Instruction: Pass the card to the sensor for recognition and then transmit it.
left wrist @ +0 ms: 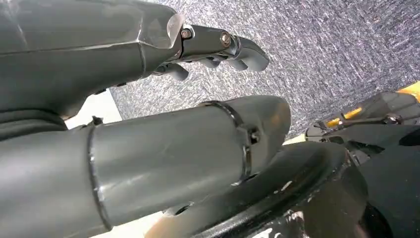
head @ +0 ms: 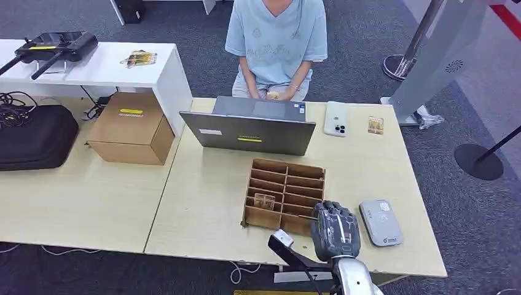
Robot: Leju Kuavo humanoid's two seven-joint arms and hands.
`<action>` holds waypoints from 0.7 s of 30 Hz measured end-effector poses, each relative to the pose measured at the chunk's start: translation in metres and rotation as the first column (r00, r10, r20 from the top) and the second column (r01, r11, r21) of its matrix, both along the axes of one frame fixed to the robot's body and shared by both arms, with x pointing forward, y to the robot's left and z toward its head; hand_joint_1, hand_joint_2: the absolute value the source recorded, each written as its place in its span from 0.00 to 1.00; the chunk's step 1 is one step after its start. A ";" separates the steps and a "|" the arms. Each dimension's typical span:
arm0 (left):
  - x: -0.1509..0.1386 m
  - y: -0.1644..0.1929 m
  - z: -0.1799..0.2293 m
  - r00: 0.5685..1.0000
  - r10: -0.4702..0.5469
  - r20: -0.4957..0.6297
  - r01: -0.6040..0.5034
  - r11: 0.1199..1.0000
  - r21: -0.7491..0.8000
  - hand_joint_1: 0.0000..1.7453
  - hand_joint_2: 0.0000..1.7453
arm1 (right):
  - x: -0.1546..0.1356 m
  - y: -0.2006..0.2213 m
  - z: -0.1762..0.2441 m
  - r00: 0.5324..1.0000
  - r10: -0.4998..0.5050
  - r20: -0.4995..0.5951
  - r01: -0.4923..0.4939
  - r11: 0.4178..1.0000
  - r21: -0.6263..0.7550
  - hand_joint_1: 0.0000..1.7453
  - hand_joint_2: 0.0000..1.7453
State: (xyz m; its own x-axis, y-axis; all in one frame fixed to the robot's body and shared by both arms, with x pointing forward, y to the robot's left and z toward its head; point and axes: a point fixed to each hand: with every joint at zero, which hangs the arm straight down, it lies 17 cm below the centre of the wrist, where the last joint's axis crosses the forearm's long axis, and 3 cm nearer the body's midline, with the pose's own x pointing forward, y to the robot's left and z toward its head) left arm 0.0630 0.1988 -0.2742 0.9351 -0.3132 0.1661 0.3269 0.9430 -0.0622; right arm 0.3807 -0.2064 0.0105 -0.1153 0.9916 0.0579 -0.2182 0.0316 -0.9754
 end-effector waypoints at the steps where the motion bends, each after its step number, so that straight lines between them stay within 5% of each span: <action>1: 0.000 0.000 0.000 1.000 0.000 0.000 0.000 1.000 0.000 0.00 0.00 | 0.000 0.000 0.000 1.000 0.000 0.000 0.000 1.000 0.000 0.64 1.00; 15: 0.000 -0.001 0.000 1.000 0.003 0.002 -0.003 1.000 -0.004 0.00 0.00 | -0.001 0.001 -0.004 1.000 0.014 -0.016 -0.014 1.000 -0.005 0.54 1.00; 21: 0.001 -0.002 0.001 1.000 0.002 0.003 -0.002 1.000 -0.011 0.00 0.00 | -0.001 0.000 -0.005 1.000 0.015 -0.018 -0.015 1.000 -0.008 0.66 1.00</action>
State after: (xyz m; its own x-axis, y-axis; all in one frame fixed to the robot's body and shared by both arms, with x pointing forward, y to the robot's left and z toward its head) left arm 0.0636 0.1970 -0.2737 0.9351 -0.3098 0.1722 0.3255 0.9429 -0.0712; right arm 0.3794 -0.2066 0.0057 -0.1293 0.9902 0.0519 -0.2361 0.0201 -0.9715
